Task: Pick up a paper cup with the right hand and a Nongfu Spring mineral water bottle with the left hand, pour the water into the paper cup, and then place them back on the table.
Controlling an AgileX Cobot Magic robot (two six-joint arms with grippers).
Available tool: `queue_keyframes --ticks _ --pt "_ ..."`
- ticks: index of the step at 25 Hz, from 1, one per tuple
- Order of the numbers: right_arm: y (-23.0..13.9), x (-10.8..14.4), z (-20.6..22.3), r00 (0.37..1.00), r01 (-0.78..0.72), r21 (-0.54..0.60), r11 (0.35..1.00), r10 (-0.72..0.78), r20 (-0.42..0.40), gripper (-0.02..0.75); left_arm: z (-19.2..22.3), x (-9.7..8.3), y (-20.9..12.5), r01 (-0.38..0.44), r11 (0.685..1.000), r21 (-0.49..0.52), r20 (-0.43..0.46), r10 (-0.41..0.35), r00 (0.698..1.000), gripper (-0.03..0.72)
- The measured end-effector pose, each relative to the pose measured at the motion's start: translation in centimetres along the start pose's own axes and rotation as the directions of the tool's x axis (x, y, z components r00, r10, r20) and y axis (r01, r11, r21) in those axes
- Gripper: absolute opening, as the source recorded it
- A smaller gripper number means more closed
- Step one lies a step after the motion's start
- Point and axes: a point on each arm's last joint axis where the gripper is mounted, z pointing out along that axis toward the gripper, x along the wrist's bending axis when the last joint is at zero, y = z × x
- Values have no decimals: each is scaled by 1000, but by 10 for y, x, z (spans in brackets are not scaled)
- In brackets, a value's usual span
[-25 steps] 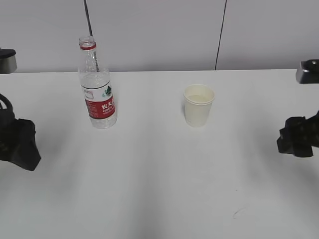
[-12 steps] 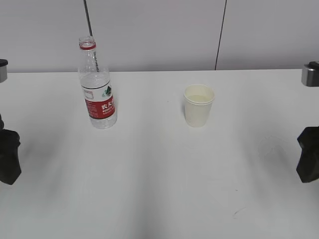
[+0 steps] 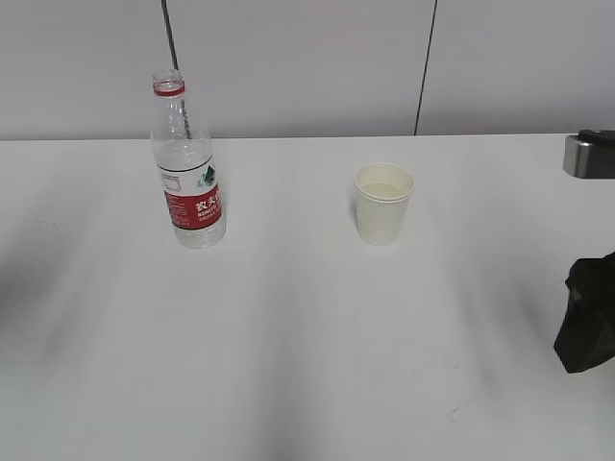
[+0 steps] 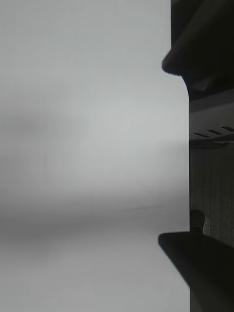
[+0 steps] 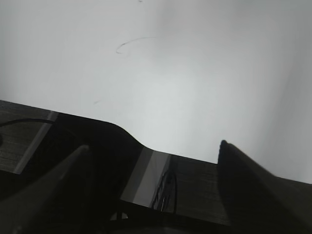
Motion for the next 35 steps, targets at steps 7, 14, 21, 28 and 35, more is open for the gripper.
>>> queue_keyframes --ticks 7,14,21,28,35 --pt "0 -1 0 999 37 0 999 -37 12 585 -16 9 -14 -3 997 -72 -4 3 1000 575" --pt "-18 -3 -17 997 76 -78 994 -73 34 584 -30 15 -74 -1 983 -181 6 2 1000 573" --pt "-66 -10 -36 994 104 -213 971 -92 66 583 -47 21 -139 29 920 -391 44 -13 999 573" --pt "-120 -19 -42 989 138 -365 921 -106 107 583 -63 22 -187 73 808 -585 120 -3 993 573" --pt "-167 -26 -35 986 165 -558 813 -117 121 583 -51 22 -212 69 742 -667 125 20 992 572"
